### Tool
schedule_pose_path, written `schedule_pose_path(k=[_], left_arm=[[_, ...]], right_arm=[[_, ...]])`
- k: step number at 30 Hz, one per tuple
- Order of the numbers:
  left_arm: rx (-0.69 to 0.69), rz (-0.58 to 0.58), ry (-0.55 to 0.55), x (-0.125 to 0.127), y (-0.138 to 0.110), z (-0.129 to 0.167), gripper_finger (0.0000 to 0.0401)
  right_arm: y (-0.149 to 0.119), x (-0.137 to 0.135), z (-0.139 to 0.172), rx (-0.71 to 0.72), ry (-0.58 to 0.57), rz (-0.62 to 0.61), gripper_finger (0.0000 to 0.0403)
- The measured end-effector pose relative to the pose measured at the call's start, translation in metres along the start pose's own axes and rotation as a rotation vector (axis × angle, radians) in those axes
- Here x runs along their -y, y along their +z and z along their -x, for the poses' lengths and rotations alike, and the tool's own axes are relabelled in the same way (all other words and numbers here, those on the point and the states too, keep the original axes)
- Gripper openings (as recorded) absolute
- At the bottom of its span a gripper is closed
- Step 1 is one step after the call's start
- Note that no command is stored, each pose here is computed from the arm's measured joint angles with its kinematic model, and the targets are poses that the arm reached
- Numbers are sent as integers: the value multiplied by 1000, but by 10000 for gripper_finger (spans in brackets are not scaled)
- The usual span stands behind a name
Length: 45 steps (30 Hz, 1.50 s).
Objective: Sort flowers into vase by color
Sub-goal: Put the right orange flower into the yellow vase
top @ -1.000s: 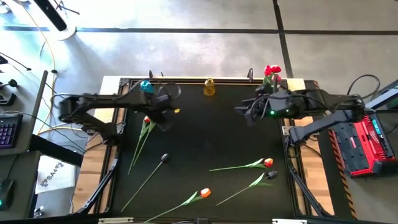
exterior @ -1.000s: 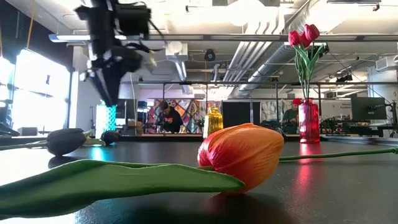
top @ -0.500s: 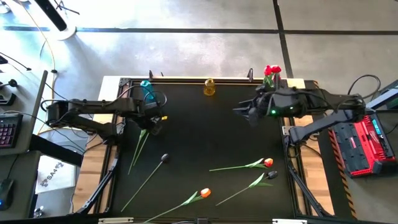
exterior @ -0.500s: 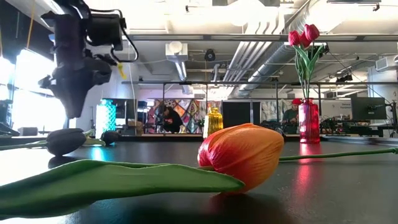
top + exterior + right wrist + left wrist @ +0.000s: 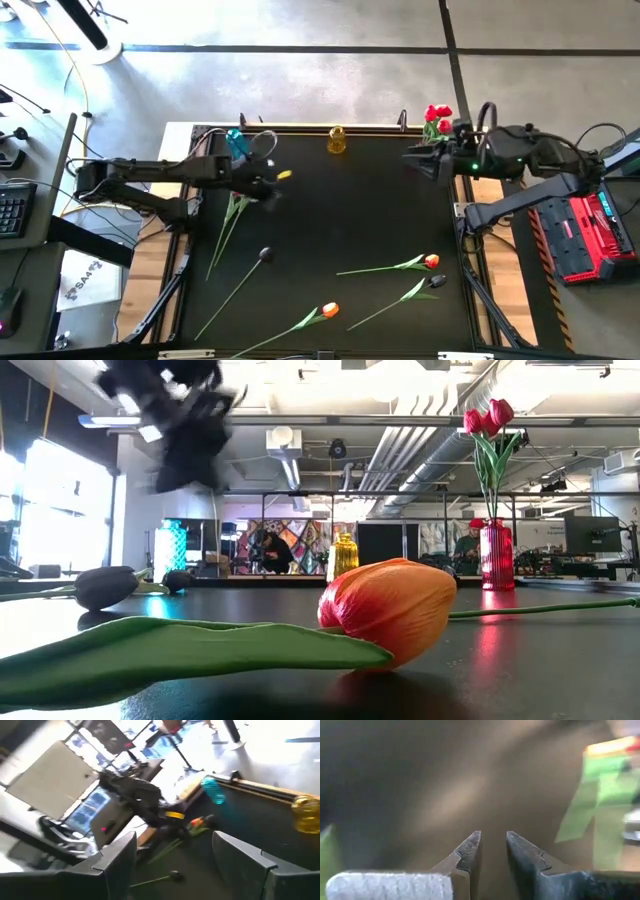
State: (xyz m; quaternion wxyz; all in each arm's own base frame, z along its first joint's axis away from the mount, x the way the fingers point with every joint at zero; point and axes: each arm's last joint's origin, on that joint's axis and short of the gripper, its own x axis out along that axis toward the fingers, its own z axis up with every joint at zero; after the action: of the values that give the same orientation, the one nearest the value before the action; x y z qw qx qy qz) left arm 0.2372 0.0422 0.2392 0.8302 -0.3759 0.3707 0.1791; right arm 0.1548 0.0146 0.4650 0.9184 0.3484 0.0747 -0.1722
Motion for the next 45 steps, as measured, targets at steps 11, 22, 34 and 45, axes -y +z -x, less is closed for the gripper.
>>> schedule_pose_path(k=[11, 22, 34, 45], left_arm=[[120, -469, -345, 104, 37, -103, 77], [97, -794, -427, 161, 32, -181, 97], [146, -905, -515, 167, -30, -253, 133], [162, -986, -355, 157, -62, -282, 133]], right_arm=[[-10, 3, -19, -79, -93, -14, 248], [-28, 2, -17, -176, -154, -60, 248], [-48, -9, -6, -172, -171, -134, 248], [-63, -20, -12, -168, -188, -176, 248]])
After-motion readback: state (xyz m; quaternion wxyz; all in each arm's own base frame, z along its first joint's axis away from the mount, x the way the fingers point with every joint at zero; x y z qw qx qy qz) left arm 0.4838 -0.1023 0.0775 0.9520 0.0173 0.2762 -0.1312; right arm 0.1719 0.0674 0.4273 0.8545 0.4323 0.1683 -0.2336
